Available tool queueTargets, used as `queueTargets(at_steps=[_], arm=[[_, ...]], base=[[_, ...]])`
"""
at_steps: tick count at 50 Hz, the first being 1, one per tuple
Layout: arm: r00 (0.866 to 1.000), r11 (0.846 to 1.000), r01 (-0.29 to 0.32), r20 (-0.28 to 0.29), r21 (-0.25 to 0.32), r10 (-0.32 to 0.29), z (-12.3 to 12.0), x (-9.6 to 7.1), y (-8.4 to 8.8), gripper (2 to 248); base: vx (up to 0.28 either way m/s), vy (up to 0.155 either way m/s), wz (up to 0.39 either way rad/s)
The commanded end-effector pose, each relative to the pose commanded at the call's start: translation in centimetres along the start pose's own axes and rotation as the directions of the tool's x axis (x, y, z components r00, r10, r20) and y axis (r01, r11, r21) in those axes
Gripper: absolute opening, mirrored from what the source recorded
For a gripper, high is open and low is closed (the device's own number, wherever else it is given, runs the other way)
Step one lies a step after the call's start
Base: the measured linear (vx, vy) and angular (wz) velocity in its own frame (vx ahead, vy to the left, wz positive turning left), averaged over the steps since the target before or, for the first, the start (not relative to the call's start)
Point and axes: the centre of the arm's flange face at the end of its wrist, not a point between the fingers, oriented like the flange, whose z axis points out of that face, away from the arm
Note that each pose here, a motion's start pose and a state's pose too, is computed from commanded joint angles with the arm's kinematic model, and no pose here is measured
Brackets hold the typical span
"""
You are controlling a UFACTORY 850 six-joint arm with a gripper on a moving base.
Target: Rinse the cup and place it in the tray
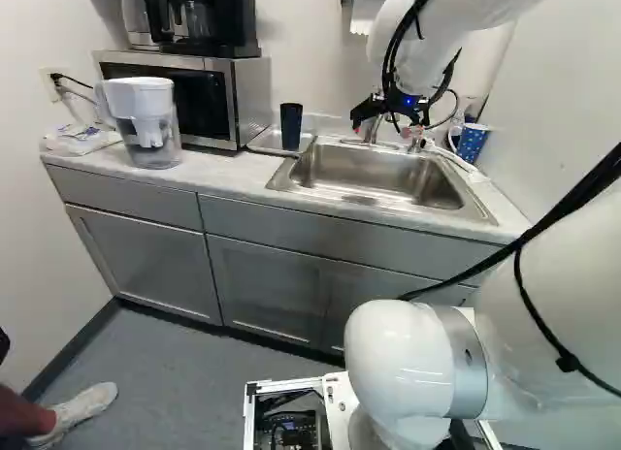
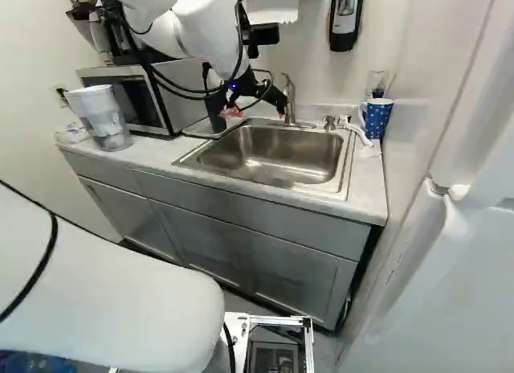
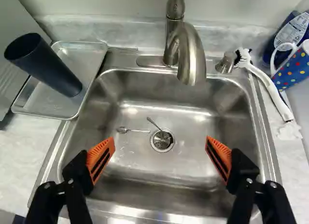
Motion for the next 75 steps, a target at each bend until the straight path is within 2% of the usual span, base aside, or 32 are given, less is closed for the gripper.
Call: queueTargets(at_steps=[20,52,75], arm=[[1.0,1.0,0.0,0.0,0.0,0.0,0.0,0.0,0.0,247],[1.0,1.0,0.0,0.0,0.0,0.0,0.0,0.0,0.0,247],[1.0,1.0,0.0,0.0,0.0,0.0,0.0,0.0,0.0,247]], base=[[-0.162,0.016,-0.003],[-0.2,0.074,-0.007],[-0.122,0.056,-0.003]])
